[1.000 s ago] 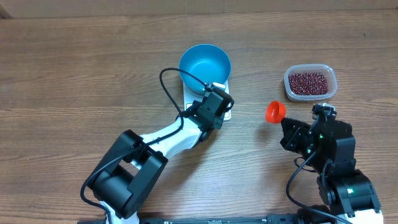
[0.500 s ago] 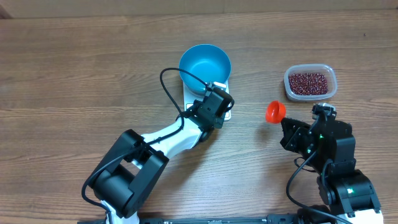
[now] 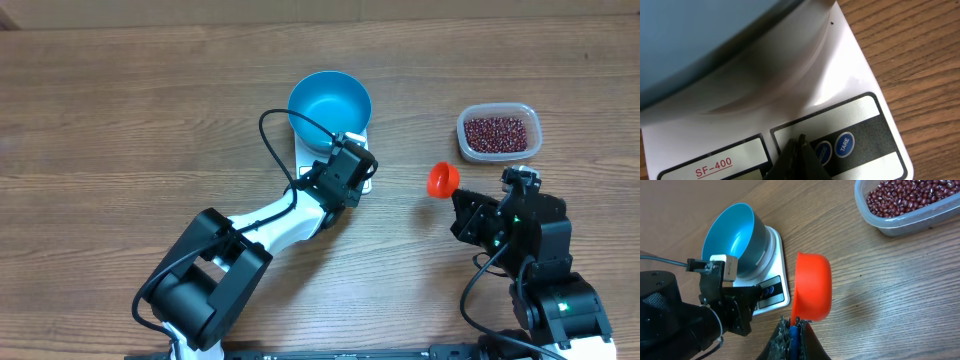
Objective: Scoop item into bowl and weigh 150g on scale
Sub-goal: 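Hold the left gripper on the scale buttons while the right holds the scoop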
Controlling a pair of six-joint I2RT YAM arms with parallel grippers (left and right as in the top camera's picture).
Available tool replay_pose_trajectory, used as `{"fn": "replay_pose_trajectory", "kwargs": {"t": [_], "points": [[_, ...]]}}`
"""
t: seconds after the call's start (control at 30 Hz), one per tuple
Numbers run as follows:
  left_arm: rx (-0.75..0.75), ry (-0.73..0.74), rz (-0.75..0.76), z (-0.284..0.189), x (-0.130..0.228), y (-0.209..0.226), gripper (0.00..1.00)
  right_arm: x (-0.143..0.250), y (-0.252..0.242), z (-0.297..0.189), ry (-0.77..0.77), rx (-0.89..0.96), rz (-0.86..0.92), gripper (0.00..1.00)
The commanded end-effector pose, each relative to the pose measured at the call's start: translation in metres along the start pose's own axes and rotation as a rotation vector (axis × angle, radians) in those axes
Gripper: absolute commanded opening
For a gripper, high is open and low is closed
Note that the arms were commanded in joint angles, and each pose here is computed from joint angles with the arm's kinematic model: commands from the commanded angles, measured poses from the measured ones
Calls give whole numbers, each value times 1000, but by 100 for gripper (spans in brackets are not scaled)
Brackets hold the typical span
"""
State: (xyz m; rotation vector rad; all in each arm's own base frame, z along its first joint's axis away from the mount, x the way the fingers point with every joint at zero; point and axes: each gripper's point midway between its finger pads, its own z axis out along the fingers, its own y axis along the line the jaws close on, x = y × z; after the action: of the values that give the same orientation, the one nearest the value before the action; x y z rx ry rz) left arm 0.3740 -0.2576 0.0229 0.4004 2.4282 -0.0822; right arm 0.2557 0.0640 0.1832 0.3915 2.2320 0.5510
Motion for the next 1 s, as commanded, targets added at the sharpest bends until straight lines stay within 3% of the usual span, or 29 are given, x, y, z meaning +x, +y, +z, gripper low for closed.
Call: {"fn": "replay_pose_trajectory", "kwargs": {"t": [0.0,0.97], "points": [[-1,47,27,8,19,-2,4,-12,8,-6,-39,-16,-12,4],[-17,99,38,16,36,1,4,-12,8,-6,-39,-16,-12,4]]}}
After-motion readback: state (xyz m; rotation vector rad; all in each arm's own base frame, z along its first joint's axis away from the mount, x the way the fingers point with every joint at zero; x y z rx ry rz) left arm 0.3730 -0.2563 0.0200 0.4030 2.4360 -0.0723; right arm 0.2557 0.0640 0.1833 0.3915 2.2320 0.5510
